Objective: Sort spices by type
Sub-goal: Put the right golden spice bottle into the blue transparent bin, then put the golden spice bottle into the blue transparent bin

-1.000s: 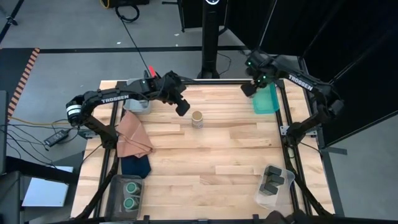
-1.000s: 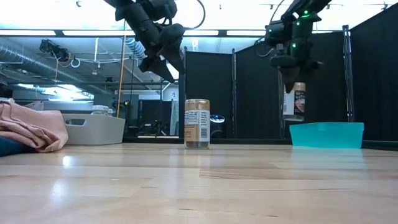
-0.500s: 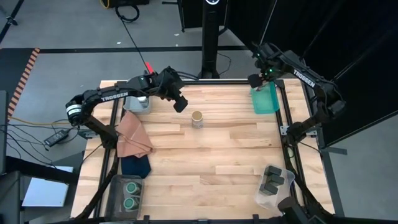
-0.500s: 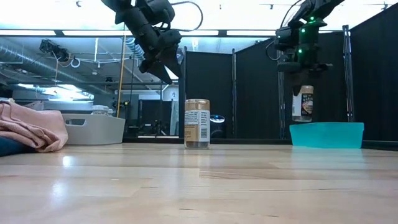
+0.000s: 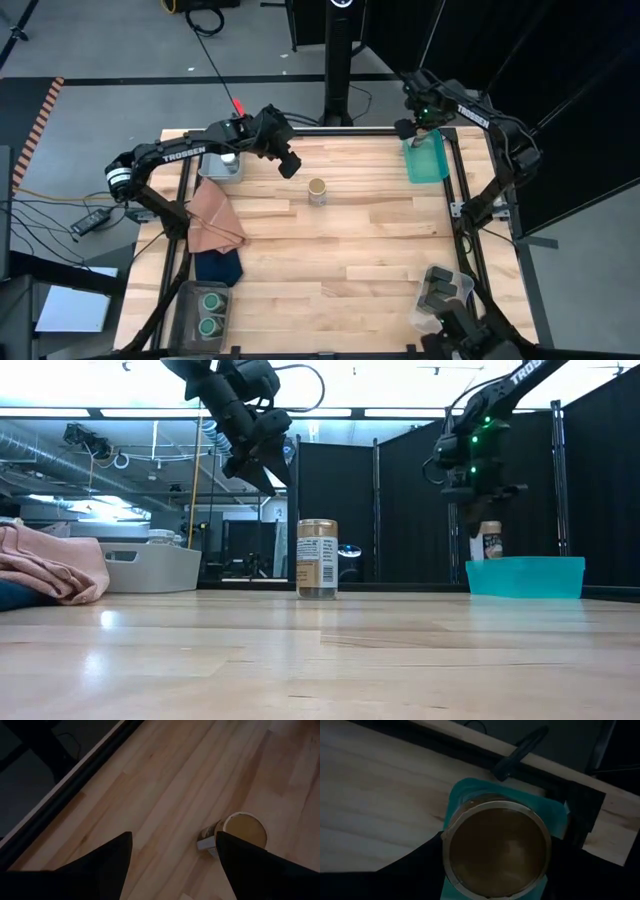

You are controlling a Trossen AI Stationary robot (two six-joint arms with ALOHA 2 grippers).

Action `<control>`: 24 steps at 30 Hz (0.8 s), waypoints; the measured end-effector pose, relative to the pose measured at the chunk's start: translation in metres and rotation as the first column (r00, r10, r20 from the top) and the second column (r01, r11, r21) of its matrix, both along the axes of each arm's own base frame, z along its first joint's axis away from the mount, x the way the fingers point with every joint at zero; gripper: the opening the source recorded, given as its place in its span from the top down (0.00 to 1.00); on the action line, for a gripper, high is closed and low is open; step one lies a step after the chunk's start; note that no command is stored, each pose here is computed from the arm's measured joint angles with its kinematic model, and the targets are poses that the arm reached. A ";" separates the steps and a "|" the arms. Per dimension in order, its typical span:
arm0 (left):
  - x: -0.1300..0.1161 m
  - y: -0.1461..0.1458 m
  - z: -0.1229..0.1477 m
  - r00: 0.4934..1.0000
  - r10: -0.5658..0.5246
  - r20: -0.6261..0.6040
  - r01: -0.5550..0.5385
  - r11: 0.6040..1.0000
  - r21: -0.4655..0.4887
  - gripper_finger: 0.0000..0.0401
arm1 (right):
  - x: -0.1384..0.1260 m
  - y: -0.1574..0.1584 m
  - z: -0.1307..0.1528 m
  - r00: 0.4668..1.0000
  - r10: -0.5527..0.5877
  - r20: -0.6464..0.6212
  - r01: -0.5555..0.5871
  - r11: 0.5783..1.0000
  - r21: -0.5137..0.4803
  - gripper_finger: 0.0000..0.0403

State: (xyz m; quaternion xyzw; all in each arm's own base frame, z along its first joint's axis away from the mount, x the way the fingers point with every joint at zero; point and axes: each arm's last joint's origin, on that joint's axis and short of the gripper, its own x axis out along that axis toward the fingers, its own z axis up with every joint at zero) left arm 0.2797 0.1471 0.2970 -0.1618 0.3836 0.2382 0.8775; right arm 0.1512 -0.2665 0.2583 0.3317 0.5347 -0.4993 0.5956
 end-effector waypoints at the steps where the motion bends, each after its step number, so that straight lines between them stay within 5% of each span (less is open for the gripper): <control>1: 0.000 0.000 0.000 1.000 0.000 0.000 0.000 1.000 0.000 0.27 | 0.000 -0.001 -0.002 1.000 -0.001 -0.004 0.001 1.000 0.007 0.29; 24: 0.000 0.001 0.000 1.000 0.005 0.004 -0.005 1.000 0.009 0.27 | 0.004 -0.007 -0.014 1.000 0.007 -0.029 -0.006 1.000 0.031 0.21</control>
